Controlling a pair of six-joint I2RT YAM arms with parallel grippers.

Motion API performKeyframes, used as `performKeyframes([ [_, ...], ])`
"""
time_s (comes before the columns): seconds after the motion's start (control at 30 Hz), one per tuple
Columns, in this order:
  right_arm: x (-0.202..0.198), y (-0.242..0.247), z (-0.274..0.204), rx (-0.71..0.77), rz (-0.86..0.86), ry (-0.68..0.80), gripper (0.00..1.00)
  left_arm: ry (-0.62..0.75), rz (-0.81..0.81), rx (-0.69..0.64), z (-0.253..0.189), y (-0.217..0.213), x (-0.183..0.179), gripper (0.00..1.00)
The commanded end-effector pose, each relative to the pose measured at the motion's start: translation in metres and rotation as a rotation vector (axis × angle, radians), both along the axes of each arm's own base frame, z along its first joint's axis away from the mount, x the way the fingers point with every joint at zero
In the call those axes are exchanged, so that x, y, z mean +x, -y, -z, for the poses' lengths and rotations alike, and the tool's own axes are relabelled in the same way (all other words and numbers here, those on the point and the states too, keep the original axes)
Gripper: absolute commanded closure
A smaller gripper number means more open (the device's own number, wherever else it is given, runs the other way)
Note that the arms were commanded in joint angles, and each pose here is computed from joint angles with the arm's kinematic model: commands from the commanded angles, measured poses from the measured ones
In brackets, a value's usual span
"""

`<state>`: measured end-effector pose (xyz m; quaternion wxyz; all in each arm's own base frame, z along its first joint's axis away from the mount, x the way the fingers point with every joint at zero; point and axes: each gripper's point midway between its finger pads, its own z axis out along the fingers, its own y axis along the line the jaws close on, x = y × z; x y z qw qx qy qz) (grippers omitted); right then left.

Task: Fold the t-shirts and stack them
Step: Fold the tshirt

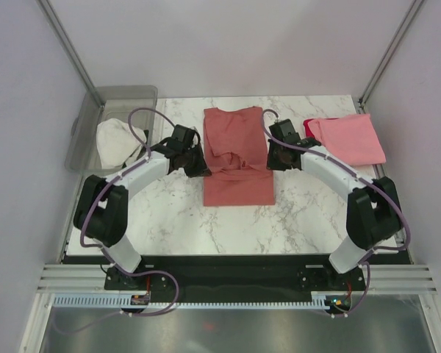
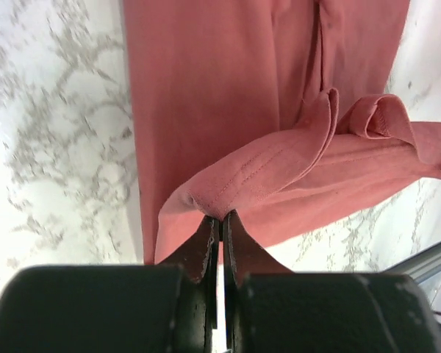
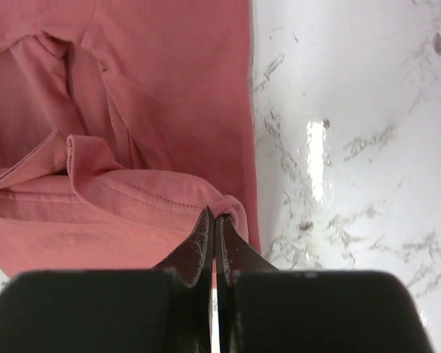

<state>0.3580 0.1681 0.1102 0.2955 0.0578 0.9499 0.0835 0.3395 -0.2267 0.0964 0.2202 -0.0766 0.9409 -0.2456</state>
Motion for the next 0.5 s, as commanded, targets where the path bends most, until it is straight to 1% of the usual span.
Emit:
performKeyframes([
  [0.0,0.034,-0.012,-0.015,0.056,-0.053,0.052,1.00,0.059,0.018,-0.008,-0.014,-0.002,0.030,0.98],
  [0.03,0.039,-0.012,-0.006,0.057,-0.055,0.030,1.00,0.059,0.013,-0.012,-0.015,-0.004,0.035,0.98],
  [0.17,0.061,-0.013,-0.007,0.070,-0.051,0.039,1.00,0.079,0.003,-0.034,-0.024,-0.004,0.056,0.98],
  [0.23,0.069,-0.013,0.000,0.074,-0.053,0.027,1.00,0.059,0.009,-0.043,-0.018,-0.003,0.062,0.98],
  [0.27,0.078,-0.014,-0.006,0.083,-0.051,0.043,1.00,0.064,0.007,-0.053,-0.021,-0.001,0.068,0.98],
  [0.33,0.087,-0.011,0.001,0.078,-0.041,0.032,1.00,0.038,0.010,-0.063,-0.011,0.000,0.075,0.98],
  [0.37,0.095,-0.011,-0.003,0.083,-0.035,0.045,1.00,0.046,0.010,-0.068,-0.013,0.001,0.083,0.98],
  [0.4,0.100,-0.007,0.004,0.079,-0.022,0.032,1.00,0.037,0.016,-0.081,-0.012,0.002,0.085,0.98],
  [0.43,0.105,-0.006,0.004,0.080,-0.015,0.035,1.00,0.019,0.005,-0.082,-0.003,-0.002,0.091,0.98],
  [0.47,0.111,-0.011,-0.002,0.106,-0.029,0.044,1.00,0.029,0.001,-0.093,-0.007,-0.001,0.097,0.98],
])
